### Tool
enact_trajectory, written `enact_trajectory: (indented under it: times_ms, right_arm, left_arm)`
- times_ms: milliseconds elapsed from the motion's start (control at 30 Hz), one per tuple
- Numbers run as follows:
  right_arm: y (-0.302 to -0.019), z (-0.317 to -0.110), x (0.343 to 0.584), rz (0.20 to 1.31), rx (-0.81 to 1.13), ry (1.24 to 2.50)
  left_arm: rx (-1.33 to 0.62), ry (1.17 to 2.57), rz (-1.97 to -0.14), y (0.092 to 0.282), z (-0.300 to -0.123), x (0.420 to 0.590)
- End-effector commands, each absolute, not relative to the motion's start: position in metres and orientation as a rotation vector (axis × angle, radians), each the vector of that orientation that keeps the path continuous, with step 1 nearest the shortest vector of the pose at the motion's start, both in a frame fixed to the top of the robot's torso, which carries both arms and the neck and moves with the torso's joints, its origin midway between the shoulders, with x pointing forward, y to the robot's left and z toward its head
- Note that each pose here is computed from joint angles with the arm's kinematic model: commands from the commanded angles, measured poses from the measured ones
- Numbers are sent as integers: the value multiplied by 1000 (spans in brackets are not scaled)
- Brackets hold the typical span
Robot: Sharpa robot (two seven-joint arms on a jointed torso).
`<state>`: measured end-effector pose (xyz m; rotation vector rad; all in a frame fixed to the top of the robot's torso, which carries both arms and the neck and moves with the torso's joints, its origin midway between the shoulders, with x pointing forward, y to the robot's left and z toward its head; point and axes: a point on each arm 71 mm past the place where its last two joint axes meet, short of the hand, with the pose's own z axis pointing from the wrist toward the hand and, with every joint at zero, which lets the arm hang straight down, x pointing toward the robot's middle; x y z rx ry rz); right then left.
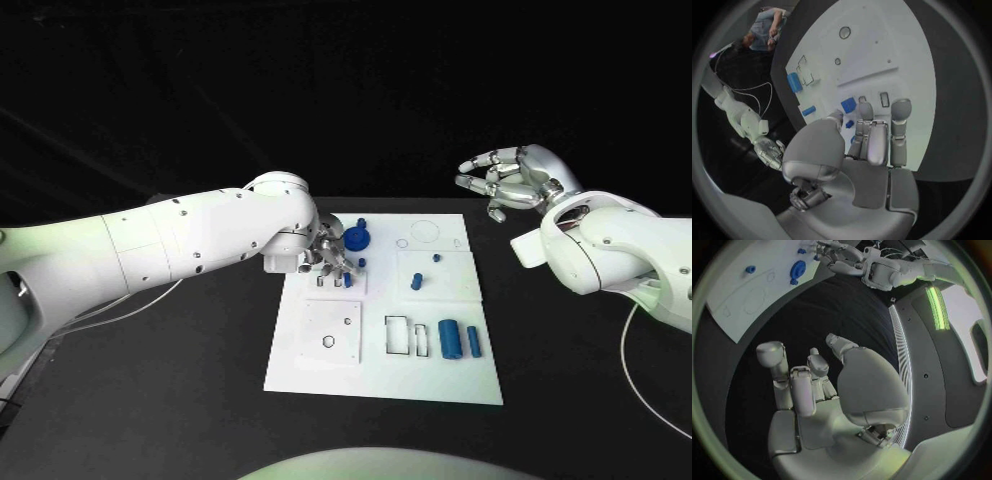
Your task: Assemble the parts on the task board
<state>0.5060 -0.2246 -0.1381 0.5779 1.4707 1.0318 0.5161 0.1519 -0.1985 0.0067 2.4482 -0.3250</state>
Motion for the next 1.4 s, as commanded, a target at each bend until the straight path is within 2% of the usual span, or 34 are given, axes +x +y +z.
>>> enact_trajectory:
  times_ms: [33,600,800,1067,1400]
  right_arm:
    - [-224,-139,506,1033,575,1480]
    - [-223,-142,507,1027,579,1490]
    - [-224,-143,508,1022,583,1494]
    - [-227,-144,508,1021,586,1490]
    - [-233,-145,508,1015,597,1485]
  left_arm:
    - [32,2475,-354,148,-200,514]
    - [26,2483,-375,147,-202,512]
    - [-35,2478,-428,147,-202,513]
    - [-142,2448,-517,151,-199,515]
    - [-181,2429,-541,161,-195,512]
